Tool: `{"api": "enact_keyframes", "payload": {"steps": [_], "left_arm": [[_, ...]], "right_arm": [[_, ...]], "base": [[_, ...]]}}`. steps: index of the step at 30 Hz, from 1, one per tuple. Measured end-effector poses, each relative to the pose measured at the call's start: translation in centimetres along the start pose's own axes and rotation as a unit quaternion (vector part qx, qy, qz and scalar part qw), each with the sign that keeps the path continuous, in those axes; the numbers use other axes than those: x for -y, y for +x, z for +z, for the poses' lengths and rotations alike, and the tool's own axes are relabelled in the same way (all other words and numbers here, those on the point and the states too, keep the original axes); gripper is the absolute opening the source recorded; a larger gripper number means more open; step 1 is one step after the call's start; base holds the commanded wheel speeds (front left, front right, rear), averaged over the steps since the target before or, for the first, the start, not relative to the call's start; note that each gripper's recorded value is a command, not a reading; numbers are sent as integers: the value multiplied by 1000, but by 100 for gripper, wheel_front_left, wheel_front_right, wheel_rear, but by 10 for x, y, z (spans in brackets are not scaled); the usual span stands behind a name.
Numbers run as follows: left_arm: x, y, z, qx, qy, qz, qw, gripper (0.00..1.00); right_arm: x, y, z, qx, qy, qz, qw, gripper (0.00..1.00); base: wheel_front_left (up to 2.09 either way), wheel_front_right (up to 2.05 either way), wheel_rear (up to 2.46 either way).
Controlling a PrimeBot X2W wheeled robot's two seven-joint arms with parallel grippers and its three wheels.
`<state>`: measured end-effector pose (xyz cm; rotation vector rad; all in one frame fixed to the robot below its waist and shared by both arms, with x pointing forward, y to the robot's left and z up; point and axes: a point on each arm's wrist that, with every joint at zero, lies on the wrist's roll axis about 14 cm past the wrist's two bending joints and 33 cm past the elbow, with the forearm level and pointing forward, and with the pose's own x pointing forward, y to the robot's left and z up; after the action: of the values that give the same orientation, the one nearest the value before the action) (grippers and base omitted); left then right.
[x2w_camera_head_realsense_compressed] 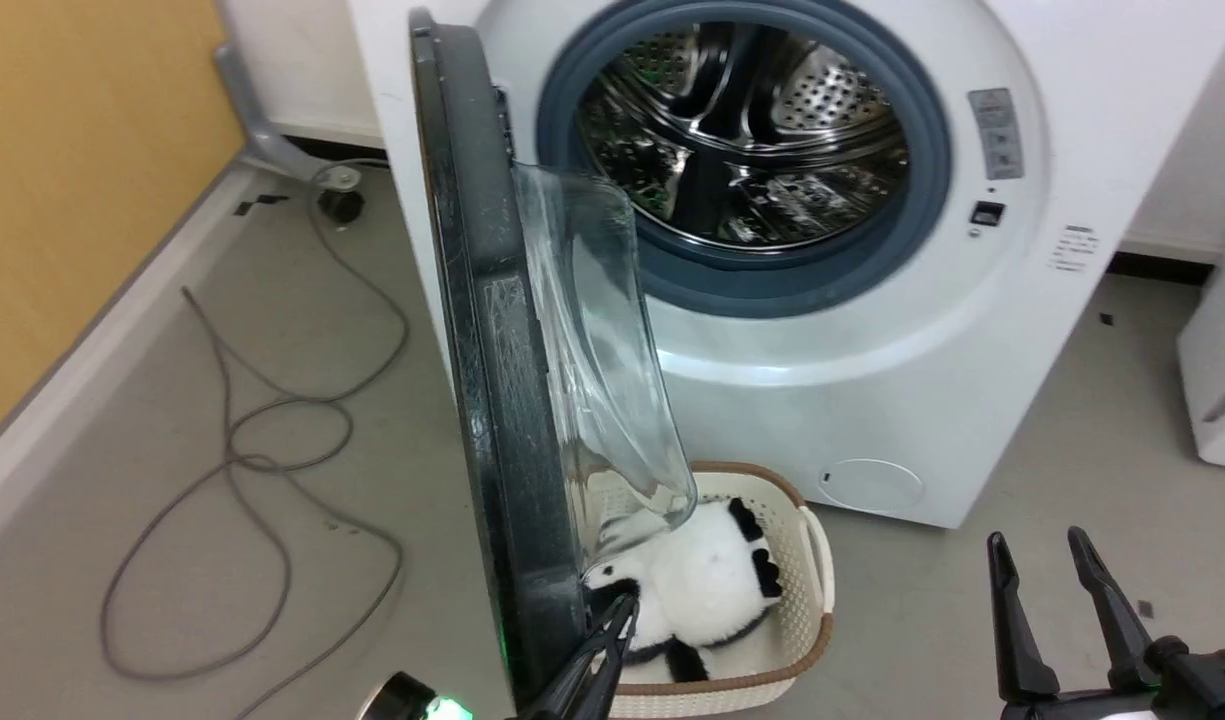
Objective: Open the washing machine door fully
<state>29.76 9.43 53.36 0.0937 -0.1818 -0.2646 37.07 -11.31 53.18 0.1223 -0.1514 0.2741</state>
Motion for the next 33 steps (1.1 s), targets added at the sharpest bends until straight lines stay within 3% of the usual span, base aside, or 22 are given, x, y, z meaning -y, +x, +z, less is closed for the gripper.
{"api": "enact_keyframes", "payload": {"steps": [17,33], "left_arm": [[-74,-53,-13,-42,29,150,987,0],[-183,-100,-19,-79,60,321,942,0]], "right_arm": [[-48,29,-18,-20,17,78,997,100],[-73,44,-44,-49,26,118,991,100]], "base": [[0,0,0],[0,0,0]]}}
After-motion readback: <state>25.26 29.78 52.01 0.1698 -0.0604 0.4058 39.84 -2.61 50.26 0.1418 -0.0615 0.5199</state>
